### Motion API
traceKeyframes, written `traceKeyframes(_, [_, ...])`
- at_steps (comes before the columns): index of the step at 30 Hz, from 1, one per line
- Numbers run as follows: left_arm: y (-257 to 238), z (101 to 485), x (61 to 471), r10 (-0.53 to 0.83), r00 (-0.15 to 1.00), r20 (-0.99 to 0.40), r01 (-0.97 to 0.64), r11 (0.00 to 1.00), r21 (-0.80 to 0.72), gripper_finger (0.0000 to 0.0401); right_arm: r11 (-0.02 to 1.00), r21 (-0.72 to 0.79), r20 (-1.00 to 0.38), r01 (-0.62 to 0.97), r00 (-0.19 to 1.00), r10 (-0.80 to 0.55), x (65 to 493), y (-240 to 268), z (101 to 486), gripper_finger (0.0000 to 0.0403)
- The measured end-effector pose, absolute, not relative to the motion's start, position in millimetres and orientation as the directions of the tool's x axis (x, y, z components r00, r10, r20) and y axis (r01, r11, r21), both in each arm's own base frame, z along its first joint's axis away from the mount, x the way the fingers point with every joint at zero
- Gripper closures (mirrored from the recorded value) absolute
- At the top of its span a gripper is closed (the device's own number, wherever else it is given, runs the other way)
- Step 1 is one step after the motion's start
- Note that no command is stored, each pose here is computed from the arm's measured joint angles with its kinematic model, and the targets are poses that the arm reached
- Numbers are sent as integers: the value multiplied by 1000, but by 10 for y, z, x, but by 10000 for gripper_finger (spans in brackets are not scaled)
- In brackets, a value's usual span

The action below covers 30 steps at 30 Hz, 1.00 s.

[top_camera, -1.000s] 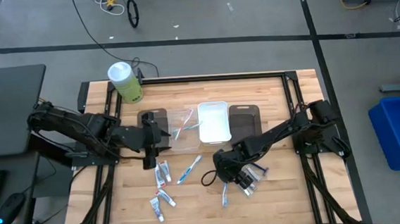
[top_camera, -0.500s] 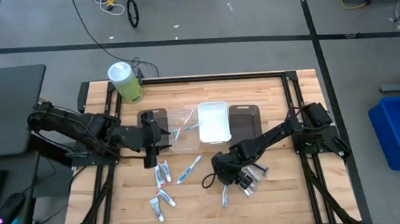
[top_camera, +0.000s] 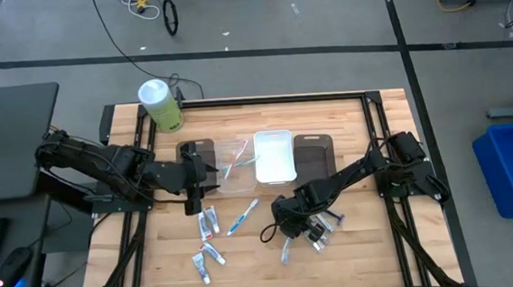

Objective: Pick & Place Travel size toiletries
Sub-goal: Put the blue toothbrush into the transparent bin

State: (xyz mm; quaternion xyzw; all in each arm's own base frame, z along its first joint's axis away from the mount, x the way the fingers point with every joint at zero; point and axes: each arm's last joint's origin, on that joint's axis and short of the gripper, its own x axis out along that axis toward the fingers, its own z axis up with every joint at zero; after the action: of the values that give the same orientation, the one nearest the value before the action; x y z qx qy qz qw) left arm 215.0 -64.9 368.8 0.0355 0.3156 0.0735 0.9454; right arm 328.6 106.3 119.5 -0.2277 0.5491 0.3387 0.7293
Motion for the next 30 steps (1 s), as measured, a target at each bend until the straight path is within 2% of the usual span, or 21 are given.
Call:
traceKeyframes(8, [-643,3690,2150,182,790,-585,-134,983,126,206,662,37,-955,-749,169,245,3288,1062,1195,361])
traceKeyframes(16, [-643,3690,2150,182,790,-585,-134,983,126,221,660,24,-948,-751,192,252,3285,1062,1271,367])
traceKeyframes(21, [-643,3689,2150,182,790,-585,-134,983,126,229,664,1,-935,-748,235,266,3272,1057,1428,367])
traceKeyframes(30, [-643,3690,2151,182,791,-585,-134,983,125,236,733,-26,-882,-679,361,303,3203,1036,1864,368])
